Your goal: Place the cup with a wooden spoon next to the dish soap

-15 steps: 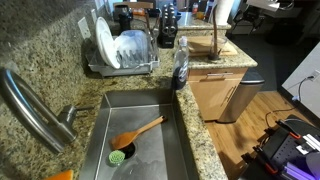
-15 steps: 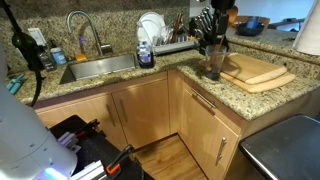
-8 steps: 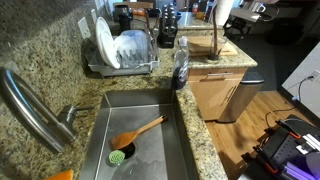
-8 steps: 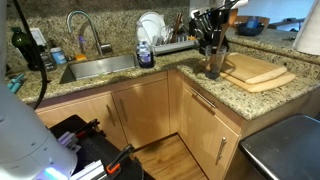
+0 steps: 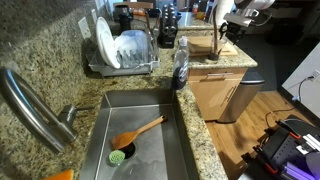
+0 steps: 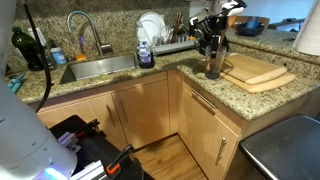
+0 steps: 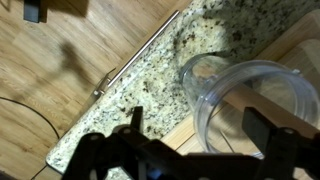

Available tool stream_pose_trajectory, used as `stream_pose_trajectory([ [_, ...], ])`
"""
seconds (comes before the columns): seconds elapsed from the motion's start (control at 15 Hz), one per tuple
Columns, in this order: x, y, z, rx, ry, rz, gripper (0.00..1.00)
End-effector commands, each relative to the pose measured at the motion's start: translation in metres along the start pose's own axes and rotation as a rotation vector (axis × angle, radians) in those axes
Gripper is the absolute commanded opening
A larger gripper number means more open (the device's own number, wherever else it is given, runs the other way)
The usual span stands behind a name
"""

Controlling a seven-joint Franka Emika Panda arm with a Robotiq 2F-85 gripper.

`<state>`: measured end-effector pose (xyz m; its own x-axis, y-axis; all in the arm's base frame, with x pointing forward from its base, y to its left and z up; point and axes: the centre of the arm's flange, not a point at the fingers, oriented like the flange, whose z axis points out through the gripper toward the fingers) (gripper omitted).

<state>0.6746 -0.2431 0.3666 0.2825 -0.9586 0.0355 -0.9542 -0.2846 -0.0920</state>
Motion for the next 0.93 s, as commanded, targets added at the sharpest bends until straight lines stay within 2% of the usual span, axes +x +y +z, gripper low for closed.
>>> stream_pose_trajectory([
  [0.0, 0.004, 0.002, 0.004, -0.021, 0.017, 0.022, 1.0],
  [0.2, 0.011, 0.006, 0.018, -0.05, 0.037, 0.051, 1.0],
  [0.27, 0.01, 0.005, 0.019, -0.053, 0.015, 0.042, 0.75],
  [0.4, 0.01, 0.003, 0.018, -0.053, -0.011, 0.051, 0.66],
  [0.87, 0.008, 0.0, 0.019, -0.068, -0.013, 0.055, 0.17],
])
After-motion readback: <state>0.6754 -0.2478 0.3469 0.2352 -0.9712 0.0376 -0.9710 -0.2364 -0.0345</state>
